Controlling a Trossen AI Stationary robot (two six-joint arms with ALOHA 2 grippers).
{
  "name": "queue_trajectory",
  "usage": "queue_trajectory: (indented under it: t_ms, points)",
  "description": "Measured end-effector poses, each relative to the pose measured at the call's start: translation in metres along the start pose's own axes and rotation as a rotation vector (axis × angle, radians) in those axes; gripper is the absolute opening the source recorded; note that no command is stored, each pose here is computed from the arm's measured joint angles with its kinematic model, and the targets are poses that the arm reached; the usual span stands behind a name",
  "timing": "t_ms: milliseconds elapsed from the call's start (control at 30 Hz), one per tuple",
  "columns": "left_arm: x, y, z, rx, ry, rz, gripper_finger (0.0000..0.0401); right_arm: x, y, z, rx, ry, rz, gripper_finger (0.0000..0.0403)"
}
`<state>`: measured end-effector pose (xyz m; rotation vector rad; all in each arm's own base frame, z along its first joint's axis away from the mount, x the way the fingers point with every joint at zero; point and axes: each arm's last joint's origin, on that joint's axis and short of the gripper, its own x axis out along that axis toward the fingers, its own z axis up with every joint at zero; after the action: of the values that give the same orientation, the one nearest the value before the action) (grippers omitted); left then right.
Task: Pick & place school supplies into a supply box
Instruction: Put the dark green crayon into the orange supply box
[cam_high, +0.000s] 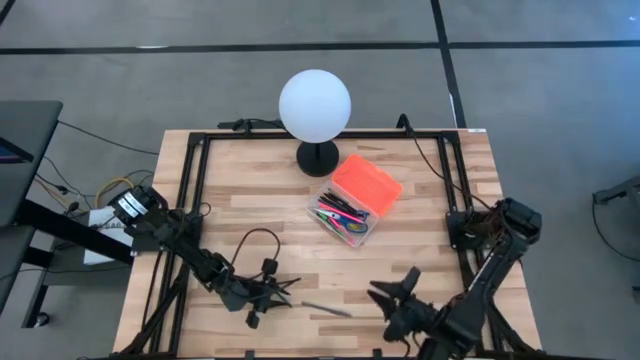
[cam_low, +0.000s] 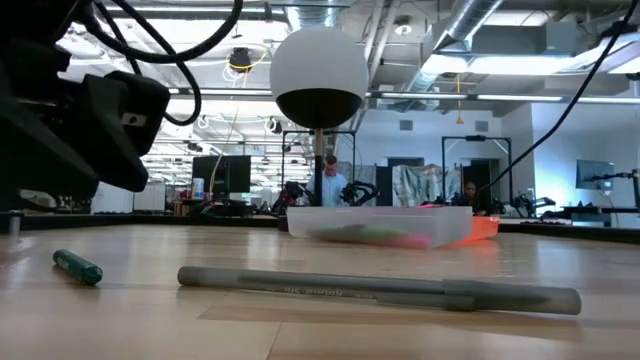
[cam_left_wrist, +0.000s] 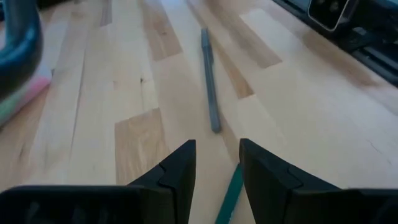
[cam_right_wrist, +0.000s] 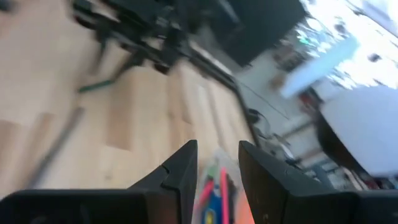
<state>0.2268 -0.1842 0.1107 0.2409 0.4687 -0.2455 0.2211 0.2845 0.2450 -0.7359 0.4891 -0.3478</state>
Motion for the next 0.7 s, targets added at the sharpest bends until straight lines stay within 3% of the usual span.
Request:
queue_trajectory:
  t_ms: [300, 533, 700]
  points:
    - [0.000, 0.000, -0.007, 0.025, 0.062, -0.007, 0.0118, -0.039, 0.024, 0.033, -0.242, -0.218, 0.397, 0.0111]
    - [0.002, 0.003, -0.011, -0.027, 0.120, -0.108, 0.0118, -0.060, 0.008, 0.034, -0.223, -0.255, 0.440, 0.0111]
    - [0.004, 0.010, -0.016, -0.054, 0.182, -0.097, 0.0118, -0.065, -0.003, 0.028, -0.197, -0.263, 0.452, 0.0111]
